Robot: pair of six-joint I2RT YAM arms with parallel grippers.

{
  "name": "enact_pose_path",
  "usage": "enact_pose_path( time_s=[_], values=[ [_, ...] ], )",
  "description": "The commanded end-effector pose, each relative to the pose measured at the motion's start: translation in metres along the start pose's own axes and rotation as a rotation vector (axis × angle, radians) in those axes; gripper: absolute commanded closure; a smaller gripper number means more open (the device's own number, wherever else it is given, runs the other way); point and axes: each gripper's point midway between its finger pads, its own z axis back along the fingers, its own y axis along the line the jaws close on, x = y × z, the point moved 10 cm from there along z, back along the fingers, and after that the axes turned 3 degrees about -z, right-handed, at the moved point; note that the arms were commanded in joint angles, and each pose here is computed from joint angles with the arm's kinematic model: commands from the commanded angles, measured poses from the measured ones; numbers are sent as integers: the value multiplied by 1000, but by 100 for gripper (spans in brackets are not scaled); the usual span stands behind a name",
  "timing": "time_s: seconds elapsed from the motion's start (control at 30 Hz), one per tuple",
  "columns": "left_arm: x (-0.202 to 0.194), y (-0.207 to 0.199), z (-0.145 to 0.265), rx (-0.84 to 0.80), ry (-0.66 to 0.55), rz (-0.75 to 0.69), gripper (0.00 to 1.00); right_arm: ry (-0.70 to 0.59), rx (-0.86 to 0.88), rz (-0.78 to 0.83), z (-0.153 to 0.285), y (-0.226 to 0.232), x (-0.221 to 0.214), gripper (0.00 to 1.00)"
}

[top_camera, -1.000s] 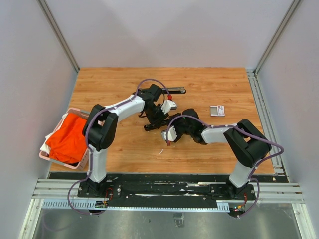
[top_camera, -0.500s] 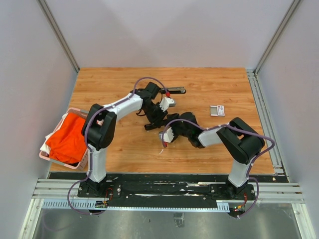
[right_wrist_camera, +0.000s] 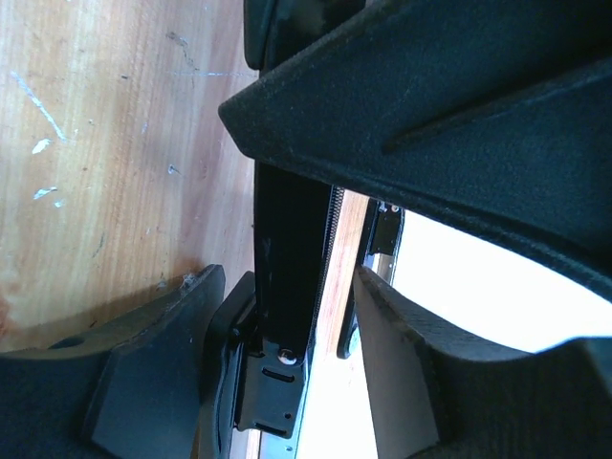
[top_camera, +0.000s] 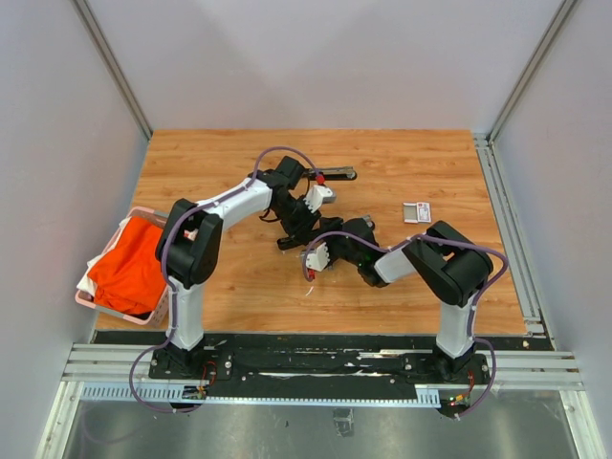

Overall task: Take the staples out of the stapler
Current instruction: Unload the staple at the center of the board.

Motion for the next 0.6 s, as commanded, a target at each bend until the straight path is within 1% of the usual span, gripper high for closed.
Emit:
enact_pose_path(
  time_s=[0.0, 0.1, 0.2, 0.43, 0.57],
  values=[
    [11, 1, 4, -37, -56, -3, 96, 11, -17, -58, -8, 7, 1, 42],
    [11, 1, 5, -40, -57, -3, 96, 17, -22, -75, -11, 8, 0, 44],
    [10, 1, 3, -45, -55, 0, 96, 5, -35, -81, -11, 7, 1, 48],
    [9, 2, 2, -53, -55, 9, 95, 0, -33, -107, -13, 6, 1, 65],
    [8, 3, 2, -48, -55, 19, 91, 3, -34, -104, -12, 5, 2, 75]
  ],
)
